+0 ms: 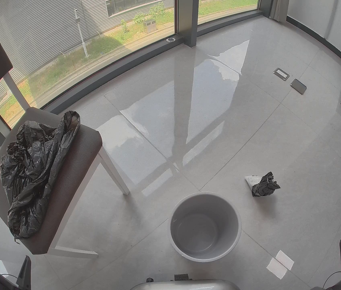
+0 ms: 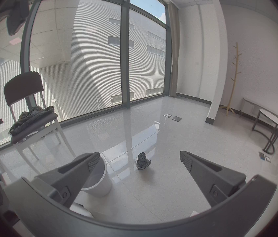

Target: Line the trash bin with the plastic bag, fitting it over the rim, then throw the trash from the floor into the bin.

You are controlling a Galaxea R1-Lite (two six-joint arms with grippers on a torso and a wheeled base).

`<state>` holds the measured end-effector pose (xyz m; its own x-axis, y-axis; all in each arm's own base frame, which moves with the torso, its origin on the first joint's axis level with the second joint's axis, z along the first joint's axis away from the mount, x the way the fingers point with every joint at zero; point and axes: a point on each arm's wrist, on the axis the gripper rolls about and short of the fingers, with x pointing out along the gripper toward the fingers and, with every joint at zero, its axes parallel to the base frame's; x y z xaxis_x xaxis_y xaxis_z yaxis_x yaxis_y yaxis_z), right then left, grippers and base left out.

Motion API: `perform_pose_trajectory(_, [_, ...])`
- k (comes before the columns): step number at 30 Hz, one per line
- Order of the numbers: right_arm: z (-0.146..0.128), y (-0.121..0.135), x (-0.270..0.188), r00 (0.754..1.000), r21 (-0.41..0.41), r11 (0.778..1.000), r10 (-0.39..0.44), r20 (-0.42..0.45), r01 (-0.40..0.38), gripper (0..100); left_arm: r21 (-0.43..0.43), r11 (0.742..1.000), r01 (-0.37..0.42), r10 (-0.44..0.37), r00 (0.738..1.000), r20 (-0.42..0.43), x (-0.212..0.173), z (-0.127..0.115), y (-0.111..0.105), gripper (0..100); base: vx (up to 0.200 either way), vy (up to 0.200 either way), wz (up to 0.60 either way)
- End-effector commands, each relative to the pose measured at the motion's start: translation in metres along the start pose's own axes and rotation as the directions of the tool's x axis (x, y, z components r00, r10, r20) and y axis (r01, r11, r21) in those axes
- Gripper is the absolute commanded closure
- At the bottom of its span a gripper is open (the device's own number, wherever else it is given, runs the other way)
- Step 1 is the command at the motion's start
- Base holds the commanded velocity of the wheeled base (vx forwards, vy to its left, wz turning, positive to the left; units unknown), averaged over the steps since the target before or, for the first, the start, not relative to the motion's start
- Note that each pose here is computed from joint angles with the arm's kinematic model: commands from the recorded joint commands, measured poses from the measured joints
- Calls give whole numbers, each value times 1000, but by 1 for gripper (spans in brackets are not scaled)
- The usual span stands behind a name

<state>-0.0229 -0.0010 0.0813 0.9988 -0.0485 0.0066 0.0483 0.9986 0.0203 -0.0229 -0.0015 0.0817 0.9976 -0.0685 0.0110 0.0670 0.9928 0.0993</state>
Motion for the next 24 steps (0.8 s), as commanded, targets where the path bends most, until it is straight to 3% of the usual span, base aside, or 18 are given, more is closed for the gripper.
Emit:
perform_pose_trajectory(1, [-5, 0, 1, 1000, 9, 1000, -8, -11, 9, 0, -11, 1000, 0, 0, 1000, 1, 0, -5, -1, 0, 0, 0, 0])
perform_pose_trajectory(4, [-5, 0, 1, 1000, 9, 1000, -7, -11, 7, 0, -42, 999, 8, -7, 1000, 23, -2, 3, 0, 0, 0, 0, 0])
perform_pose_trajectory(6, [-5, 0, 1, 1000, 9, 1000, -8, -11, 9, 0, -193, 981, 33, -20, 997, 68, -4, 42, 5, 0, 0, 0, 0])
perform_pose_trajectory(7, [-5, 0, 1, 1000, 7, 1000, -7, -11, 7, 0, -372, 925, 74, -56, 997, 59, 4, 82, 10, 0, 0, 0, 0])
perform_pose_trajectory(8, [-5, 0, 1, 1000, 5, 1000, -7, -11, 7, 0, -435, 898, 65, -48, 998, 51, 10, 106, 14, 0, 0, 0, 0])
perform_pose_trajectory(11, [-5, 0, 1, 1000, 5, 1000, -7, -11, 7, 0, -408, 912, 29, -25, 1000, 16, 15, 117, 15, 0, 0, 0, 0])
perform_pose_trajectory(12, [-5, 0, 1, 1000, 7, 1000, -5, -11, 5, 0, -294, 956, -1, -26, 996, -87, 20, 110, 15, 0, 0, 0, 0])
perform_pose_trajectory(13, [-5, 0, 1, 1000, 7, 1000, -5, -11, 5, 0, -268, 963, -3, -27, 994, -108, 20, 108, 14, 0, 0, 0, 0])
perform_pose_trajectory(15, [-5, 0, 1, 1000, 7, 1000, -5, -11, 5, 0, -128, 992, -8, -24, 969, -246, 16, 90, 13, 0, 0, 0, 0])
perform_pose_trajectory(17, [-5, 0, 1, 1000, 7, 1000, -5, -11, 5, 0, -32, 999, 13, -22, 951, -309, 11, 86, 13, 0, 0, 0, 0])
perform_pose_trajectory(21, [-5, 0, 1, 1000, 7, 1000, -5, -11, 5, 0, -12, 1000, 2, -7, 912, -410, 19, 85, 13, 0, 0, 0, 0])
perform_pose_trajectory(24, [-5, 0, 1, 1000, 7, 1000, -5, -11, 5, 0, -63, 985, -159, 103, 849, -518, 38, 84, 15, 0, 0, 0, 0])
